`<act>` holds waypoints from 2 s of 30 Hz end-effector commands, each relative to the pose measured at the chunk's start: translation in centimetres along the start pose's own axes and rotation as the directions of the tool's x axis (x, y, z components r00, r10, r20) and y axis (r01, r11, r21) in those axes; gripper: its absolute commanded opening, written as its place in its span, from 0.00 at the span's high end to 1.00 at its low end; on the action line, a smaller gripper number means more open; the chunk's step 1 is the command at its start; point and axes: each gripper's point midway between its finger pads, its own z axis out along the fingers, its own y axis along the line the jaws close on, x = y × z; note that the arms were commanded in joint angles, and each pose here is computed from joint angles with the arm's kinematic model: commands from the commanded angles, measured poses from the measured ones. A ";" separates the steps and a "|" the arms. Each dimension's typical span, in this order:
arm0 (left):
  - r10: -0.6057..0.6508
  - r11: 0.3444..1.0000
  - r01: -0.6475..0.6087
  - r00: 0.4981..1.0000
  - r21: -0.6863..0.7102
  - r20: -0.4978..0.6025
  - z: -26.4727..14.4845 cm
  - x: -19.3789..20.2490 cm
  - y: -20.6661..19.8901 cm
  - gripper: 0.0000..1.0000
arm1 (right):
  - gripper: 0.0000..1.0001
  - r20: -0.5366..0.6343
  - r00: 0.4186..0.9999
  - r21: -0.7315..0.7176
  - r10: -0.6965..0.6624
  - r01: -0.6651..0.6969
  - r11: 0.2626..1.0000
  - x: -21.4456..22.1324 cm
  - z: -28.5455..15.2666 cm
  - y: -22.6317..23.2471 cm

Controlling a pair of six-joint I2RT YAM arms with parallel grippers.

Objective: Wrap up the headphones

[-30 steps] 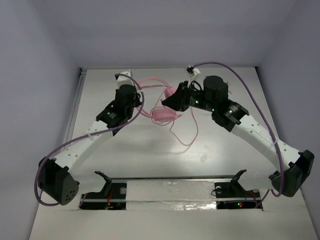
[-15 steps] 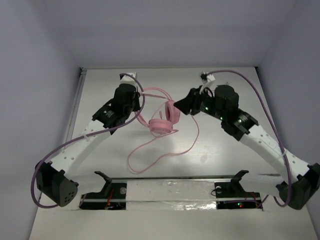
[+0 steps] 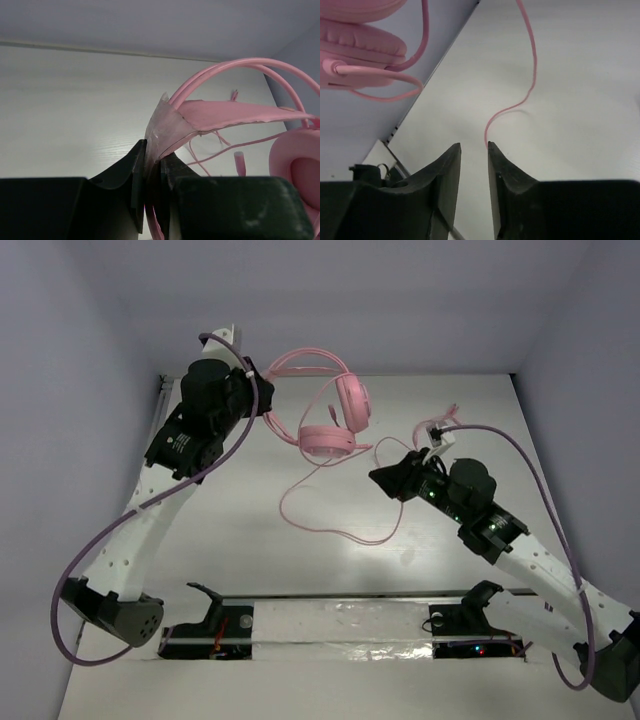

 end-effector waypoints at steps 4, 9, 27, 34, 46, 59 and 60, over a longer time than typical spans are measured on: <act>-0.125 0.973 0.116 0.992 0.198 0.031 -1.3 -3.6 -4.2 1.00 | 0.29 0.065 0.996 -0.205 0.055 -0.040 0.978 -0.1 2.4 2.6; -0.164 0.951 0.153 0.986 0.268 0.021 -1.4 -5.0 -5.9 1.00 | 0.20 0.070 0.995 -0.174 0.067 -0.054 0.983 0.6 7.2 1.1; -0.222 0.888 0.223 0.974 0.403 -0.049 -2.3 -5.9 -8.5 1.00 | 0.24 0.173 0.983 -0.181 0.061 -0.029 0.983 0.7 14.5 -1.0; -0.261 0.860 0.262 0.963 0.438 -0.065 -2.6 -6.0 -8.7 1.00 | 0.31 0.176 0.980 -0.240 0.097 -0.053 0.969 1.4 16.9 -0.9; -0.359 0.787 0.364 0.927 0.498 -0.109 -2.7 -6.2 -10.0 1.00 | 0.53 0.142 0.980 -0.393 0.142 -0.075 0.917 3.1 19.2 3.4; -0.490 0.746 0.426 0.872 0.512 -0.012 -2.9 -8.7 -9.5 1.00 | 0.72 -0.003 0.976 -0.546 0.218 -0.184 0.817 8.5 20.1 7.9; -0.498 0.759 0.425 0.867 0.493 0.021 -2.8 -9.2 -9.0 1.00 | 0.72 -0.020 0.975 -0.550 0.220 -0.195 0.812 9.2 19.5 8.1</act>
